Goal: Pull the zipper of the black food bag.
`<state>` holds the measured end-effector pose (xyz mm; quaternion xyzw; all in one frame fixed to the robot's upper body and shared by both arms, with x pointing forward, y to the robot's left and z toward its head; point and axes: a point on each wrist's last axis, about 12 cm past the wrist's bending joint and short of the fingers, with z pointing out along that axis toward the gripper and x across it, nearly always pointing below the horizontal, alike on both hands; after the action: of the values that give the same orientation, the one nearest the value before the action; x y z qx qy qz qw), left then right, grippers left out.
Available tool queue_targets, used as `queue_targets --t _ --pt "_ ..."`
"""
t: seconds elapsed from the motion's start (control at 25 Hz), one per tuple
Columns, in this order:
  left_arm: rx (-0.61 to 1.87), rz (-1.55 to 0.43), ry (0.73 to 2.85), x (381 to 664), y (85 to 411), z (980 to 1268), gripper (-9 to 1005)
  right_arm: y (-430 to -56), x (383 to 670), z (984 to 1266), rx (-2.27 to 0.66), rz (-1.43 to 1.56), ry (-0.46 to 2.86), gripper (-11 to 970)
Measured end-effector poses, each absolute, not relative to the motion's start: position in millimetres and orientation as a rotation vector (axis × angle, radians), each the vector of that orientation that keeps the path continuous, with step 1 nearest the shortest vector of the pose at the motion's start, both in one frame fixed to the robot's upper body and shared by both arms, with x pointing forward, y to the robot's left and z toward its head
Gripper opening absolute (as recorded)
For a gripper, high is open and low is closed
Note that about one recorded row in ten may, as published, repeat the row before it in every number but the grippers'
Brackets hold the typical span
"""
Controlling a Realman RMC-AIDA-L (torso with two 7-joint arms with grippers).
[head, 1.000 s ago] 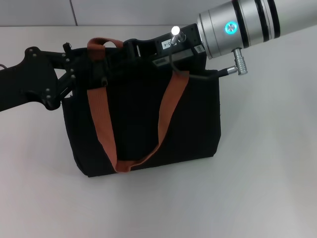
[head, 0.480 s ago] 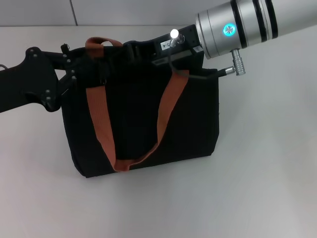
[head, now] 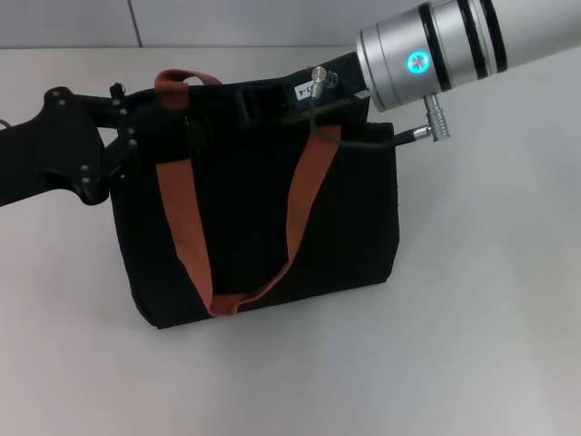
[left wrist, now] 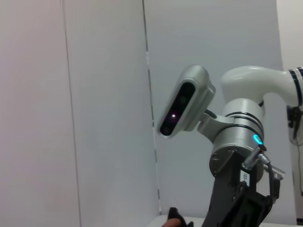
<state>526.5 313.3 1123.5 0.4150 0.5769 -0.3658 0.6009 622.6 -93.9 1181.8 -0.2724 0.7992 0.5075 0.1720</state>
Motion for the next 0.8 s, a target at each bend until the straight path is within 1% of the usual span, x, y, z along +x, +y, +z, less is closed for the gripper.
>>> queue_targets --t 0.48,0.64,0.68,0.8 --pt "0.945 -0.836 1.328 524 320 1125 42 -109 620 1191 -0.776 1.251 2.301 -1" --pt "0.944 -0.829 1.326 524 321 1125 42 -124 619 1195 -0.726 1.191 2.314 -1" --pt "0.941 -0.824 1.325 524 322 1125 42 -139 615 1198 -0.685 1.142 2.313 -1" --pt "0.939 -0.820 1.325 524 323 1126 42 -149 612 1201 -0.656 1.116 2.303 -1"
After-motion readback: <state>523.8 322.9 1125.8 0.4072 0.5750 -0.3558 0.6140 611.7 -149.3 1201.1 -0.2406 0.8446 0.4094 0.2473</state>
